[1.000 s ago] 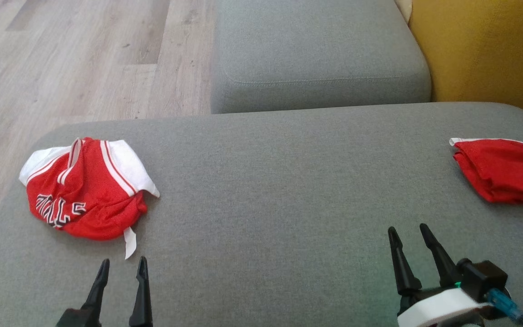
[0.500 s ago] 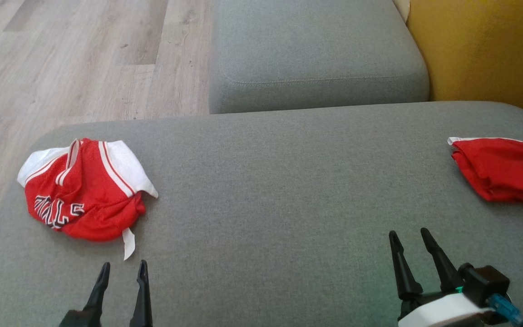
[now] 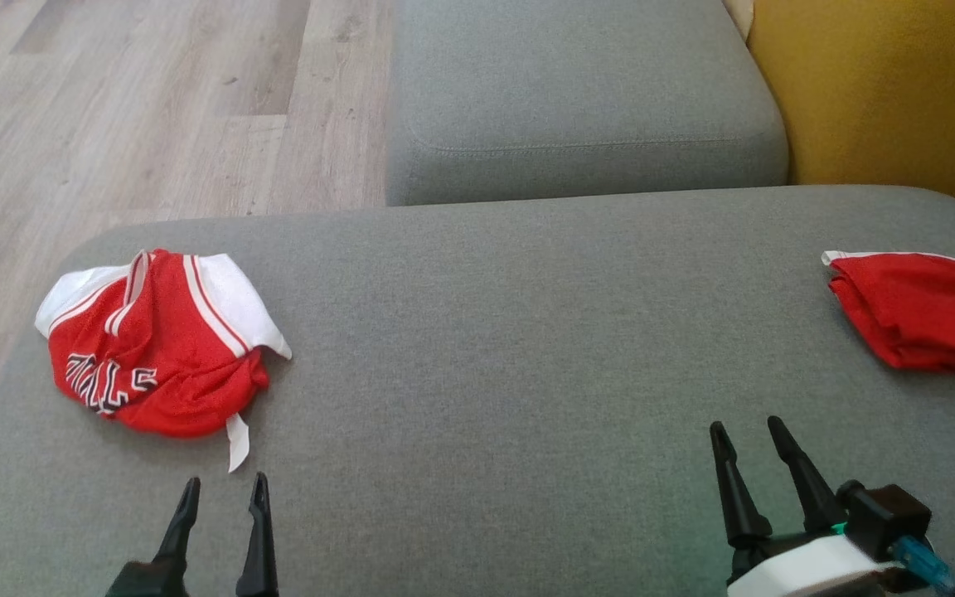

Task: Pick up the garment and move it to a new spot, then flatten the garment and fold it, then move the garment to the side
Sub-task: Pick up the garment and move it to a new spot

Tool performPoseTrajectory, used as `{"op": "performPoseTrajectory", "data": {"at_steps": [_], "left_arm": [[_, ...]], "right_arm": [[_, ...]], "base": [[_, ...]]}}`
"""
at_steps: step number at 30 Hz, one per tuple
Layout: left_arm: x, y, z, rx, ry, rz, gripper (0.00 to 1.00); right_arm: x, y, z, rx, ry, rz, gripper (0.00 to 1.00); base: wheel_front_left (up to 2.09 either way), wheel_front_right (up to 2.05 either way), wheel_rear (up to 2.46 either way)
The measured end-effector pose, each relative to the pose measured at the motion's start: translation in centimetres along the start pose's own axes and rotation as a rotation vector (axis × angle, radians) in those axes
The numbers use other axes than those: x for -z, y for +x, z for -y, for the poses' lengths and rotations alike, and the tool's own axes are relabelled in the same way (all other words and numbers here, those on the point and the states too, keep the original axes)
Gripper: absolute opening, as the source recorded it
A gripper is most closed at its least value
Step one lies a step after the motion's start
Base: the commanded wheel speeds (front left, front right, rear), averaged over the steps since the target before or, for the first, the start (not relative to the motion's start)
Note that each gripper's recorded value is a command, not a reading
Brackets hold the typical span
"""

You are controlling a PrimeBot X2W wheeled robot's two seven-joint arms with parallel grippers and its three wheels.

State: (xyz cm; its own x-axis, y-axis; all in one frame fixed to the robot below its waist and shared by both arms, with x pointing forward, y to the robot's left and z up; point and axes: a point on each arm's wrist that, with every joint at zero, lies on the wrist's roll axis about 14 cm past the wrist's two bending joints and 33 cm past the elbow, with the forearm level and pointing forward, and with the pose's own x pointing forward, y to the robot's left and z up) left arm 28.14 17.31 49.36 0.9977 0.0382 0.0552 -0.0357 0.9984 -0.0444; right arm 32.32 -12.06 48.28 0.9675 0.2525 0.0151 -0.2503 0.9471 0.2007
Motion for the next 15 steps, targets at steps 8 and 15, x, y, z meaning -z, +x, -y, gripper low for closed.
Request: {"op": "performPoseTrajectory", "data": {"at_steps": [8,15], "left_arm": [[0.1,-0.1,-0.4,-0.016,-0.001,-0.003,1.00],[-0.8,-0.7,-2.2,-0.093,-0.001,0.026,1.00]], "right_arm": [[0.1,0.3,0.1,0.001,0.000,-0.004,1.00],[1.4,1.8,-2.0,-0.078,-0.002,-0.055,1.00]], "base": [[0.00,0.00,0.00],[0.00,0.00,0.00]]}}
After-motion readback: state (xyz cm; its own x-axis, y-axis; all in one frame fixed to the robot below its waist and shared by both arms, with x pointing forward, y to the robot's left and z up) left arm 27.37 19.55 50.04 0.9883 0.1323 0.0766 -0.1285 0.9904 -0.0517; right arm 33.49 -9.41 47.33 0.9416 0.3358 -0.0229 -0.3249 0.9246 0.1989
